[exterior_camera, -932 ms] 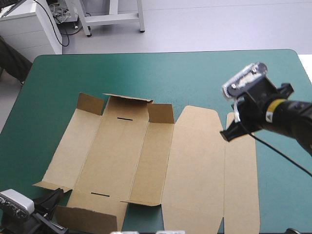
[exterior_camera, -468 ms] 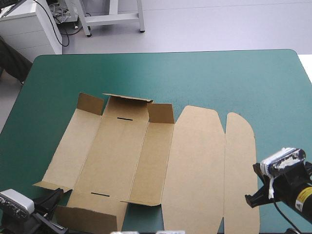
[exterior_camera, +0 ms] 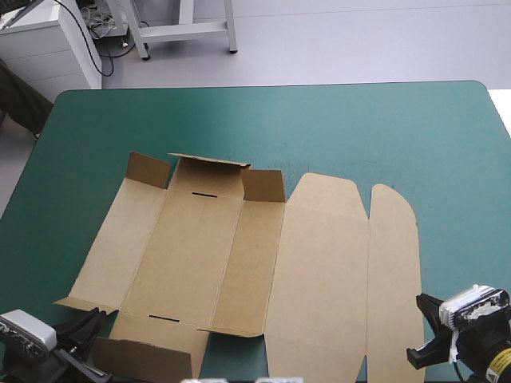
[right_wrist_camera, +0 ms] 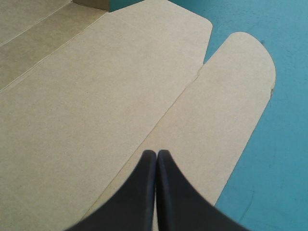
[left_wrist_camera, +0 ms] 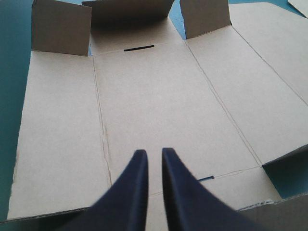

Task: Fold the box

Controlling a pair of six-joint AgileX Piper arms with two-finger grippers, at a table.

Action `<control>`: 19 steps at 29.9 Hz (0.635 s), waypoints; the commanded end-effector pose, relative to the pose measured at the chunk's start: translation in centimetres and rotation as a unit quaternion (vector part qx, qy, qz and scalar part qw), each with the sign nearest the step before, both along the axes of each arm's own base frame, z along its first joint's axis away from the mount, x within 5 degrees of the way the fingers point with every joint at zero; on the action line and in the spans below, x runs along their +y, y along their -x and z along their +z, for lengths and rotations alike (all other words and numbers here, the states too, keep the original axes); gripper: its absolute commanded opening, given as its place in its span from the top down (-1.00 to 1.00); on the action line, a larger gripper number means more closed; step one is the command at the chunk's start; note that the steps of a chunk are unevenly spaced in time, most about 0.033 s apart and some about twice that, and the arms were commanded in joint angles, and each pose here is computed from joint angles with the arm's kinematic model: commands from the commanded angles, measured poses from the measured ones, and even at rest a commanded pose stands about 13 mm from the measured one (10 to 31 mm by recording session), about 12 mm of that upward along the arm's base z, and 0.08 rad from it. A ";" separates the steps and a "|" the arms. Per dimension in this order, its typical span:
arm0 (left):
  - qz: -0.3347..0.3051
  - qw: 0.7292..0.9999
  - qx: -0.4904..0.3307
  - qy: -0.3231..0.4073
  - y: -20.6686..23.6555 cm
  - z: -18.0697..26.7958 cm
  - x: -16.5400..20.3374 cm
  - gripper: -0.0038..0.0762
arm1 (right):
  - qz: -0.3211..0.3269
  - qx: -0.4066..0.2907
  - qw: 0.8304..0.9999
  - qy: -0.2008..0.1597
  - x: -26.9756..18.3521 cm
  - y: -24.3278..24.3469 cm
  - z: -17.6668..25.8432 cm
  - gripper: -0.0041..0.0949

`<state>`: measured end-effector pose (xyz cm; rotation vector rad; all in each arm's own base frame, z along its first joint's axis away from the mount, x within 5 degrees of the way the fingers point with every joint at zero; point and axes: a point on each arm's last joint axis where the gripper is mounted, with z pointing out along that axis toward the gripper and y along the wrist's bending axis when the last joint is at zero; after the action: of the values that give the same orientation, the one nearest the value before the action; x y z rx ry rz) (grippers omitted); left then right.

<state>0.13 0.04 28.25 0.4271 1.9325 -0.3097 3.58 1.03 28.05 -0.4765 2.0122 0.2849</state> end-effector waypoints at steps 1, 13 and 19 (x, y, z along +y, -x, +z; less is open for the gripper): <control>-0.014 0.999 -0.023 0.037 0.0 1.2 -0.4 0.28 | 0.001 -0.037 0.999 -0.021 0.2 -0.2 1.2 0.95; -0.025 0.998 -0.019 0.056 0.1 1.3 -0.7 -0.40 | 0.002 -0.038 0.999 -0.019 0.2 -0.3 1.2 0.95; -0.011 0.995 -0.077 0.056 -0.5 2.7 -0.5 -0.25 | 0.002 -0.036 0.999 -0.021 0.2 -0.2 1.2 0.96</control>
<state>0.15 -0.37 28.81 0.4125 1.8738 -0.3789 3.59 1.10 27.95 -0.4764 2.0139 0.2929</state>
